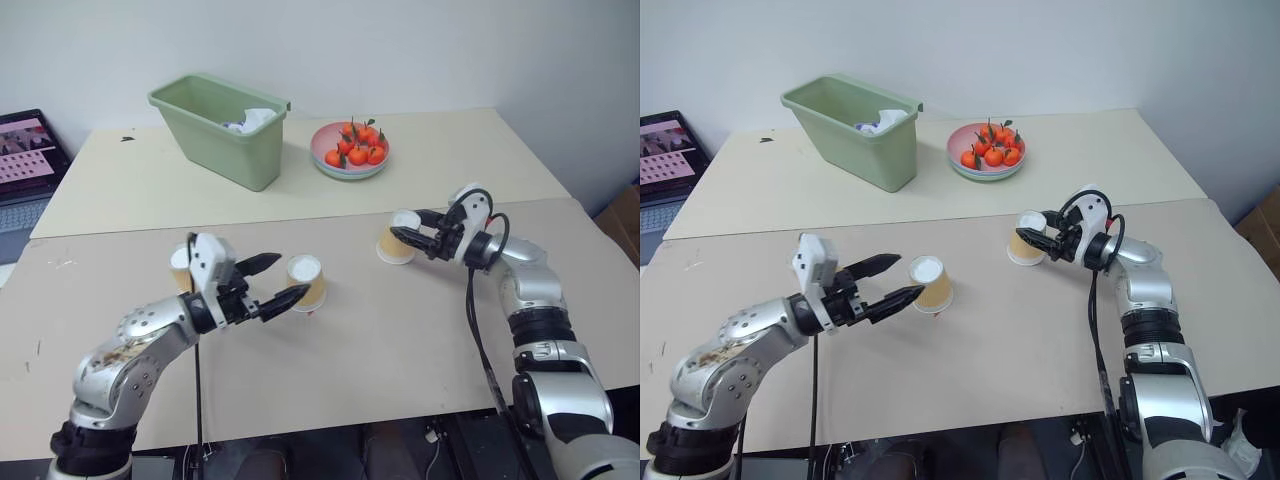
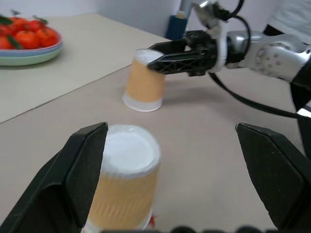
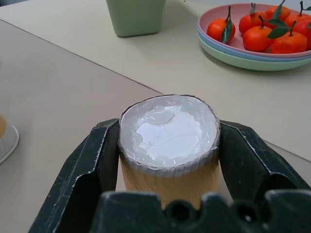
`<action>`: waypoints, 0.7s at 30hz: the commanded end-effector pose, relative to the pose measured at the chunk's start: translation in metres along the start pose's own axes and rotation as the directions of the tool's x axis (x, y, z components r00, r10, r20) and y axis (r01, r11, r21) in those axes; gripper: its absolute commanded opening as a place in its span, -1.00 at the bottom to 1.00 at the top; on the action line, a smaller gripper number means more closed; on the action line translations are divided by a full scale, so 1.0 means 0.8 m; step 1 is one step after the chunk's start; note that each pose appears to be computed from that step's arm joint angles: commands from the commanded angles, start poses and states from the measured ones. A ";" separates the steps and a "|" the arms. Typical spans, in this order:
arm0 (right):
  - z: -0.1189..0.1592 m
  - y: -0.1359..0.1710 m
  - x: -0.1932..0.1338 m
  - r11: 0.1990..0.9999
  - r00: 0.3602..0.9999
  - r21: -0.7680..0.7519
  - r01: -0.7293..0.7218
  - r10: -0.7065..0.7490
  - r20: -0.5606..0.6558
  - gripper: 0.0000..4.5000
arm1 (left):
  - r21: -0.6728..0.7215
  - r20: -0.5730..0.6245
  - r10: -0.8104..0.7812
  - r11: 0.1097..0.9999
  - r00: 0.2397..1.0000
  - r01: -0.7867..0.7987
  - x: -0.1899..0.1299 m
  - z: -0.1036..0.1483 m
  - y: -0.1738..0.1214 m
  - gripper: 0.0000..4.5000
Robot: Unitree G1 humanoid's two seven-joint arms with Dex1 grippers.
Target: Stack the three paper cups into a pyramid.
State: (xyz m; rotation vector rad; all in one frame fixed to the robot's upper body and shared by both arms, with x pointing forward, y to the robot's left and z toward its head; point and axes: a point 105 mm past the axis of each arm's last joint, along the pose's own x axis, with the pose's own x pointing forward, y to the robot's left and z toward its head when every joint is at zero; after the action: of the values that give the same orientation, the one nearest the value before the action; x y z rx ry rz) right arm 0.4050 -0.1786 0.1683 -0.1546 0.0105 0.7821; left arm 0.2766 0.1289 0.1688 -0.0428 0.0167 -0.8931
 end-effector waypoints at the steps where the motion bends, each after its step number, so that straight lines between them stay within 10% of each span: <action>1: 0.029 0.037 -0.019 0.982 0.981 -0.023 -0.186 0.187 0.043 0.23 | 0.043 0.049 0.104 0.993 0.993 -0.106 -0.023 0.011 0.008 1.00; 21: 0.016 0.140 0.026 0.815 0.816 -0.030 -0.578 0.577 -0.044 0.23 | -0.009 0.090 0.194 0.981 0.977 -0.194 -0.031 0.001 -0.008 1.00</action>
State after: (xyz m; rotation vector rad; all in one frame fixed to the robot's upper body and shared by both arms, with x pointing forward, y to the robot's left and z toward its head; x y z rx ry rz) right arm 0.3378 -0.0852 0.1536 -0.1646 0.1279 1.3892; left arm 0.2625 0.1514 0.1569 -0.1104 -0.0071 -0.6628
